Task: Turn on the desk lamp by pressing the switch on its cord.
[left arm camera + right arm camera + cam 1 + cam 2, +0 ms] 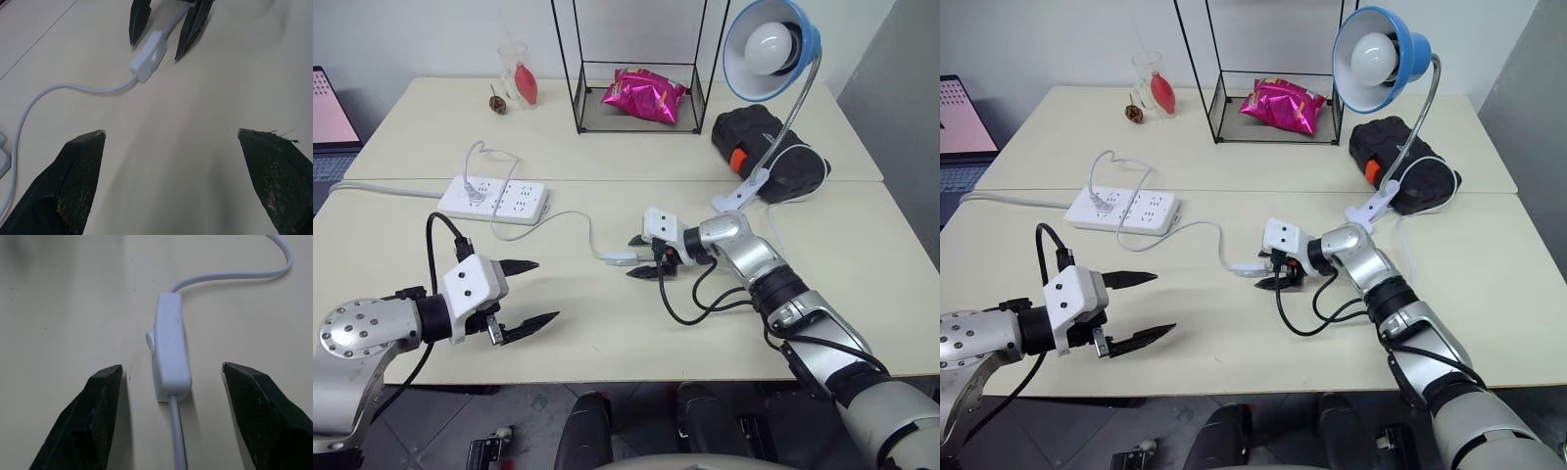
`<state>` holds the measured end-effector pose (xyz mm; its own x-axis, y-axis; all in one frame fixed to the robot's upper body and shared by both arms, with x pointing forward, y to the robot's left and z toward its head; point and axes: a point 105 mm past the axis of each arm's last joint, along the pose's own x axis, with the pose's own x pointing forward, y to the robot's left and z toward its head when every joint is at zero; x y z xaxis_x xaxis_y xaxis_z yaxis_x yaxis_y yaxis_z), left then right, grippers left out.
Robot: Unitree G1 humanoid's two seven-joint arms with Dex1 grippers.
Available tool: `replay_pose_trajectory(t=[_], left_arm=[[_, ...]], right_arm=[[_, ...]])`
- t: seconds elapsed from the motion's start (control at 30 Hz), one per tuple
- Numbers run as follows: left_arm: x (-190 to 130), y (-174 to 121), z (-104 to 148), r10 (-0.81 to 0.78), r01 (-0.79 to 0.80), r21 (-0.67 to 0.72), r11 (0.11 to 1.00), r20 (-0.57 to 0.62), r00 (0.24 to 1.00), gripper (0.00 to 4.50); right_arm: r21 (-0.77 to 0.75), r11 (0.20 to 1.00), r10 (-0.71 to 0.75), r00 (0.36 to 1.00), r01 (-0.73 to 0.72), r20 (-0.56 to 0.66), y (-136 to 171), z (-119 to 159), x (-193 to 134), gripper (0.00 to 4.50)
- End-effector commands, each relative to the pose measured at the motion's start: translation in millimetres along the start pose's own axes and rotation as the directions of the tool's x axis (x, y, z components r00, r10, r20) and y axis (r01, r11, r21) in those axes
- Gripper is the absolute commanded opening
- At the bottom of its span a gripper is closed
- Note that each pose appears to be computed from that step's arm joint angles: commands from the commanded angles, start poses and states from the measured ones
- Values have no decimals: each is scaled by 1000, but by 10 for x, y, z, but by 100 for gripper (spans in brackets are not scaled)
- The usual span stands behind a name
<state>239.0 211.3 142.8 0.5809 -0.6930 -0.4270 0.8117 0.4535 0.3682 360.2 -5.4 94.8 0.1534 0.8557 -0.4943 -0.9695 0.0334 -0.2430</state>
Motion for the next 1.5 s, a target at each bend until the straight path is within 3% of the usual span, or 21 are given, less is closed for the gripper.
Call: replay_pose_trajectory(t=[0.03,0.3,0.73,1.0,1.47,1.5], left_arm=[[20,20,70,-1,0,36,999,13,1000,450],[80,60,104,-4,2,49,999,30,1000,450],[403,94,376,-102,90,96,991,133,986,450],[672,175,330,-126,111,128,985,113,986,450],[808,187,378,-145,125,147,981,131,981,450],[812,184,381,-146,127,147,981,131,980,432]], right_arm=[[-69,998,3,1000,-2,25,-63,172,-42,224],[-104,994,26,999,-23,24,-33,193,-114,40],[-236,970,74,996,-59,53,197,512,-239,39],[-249,967,77,995,-59,65,294,619,-213,39],[-258,964,84,995,-66,59,355,635,-200,39],[-258,964,84,995,-66,59,355,633,-199,39]])
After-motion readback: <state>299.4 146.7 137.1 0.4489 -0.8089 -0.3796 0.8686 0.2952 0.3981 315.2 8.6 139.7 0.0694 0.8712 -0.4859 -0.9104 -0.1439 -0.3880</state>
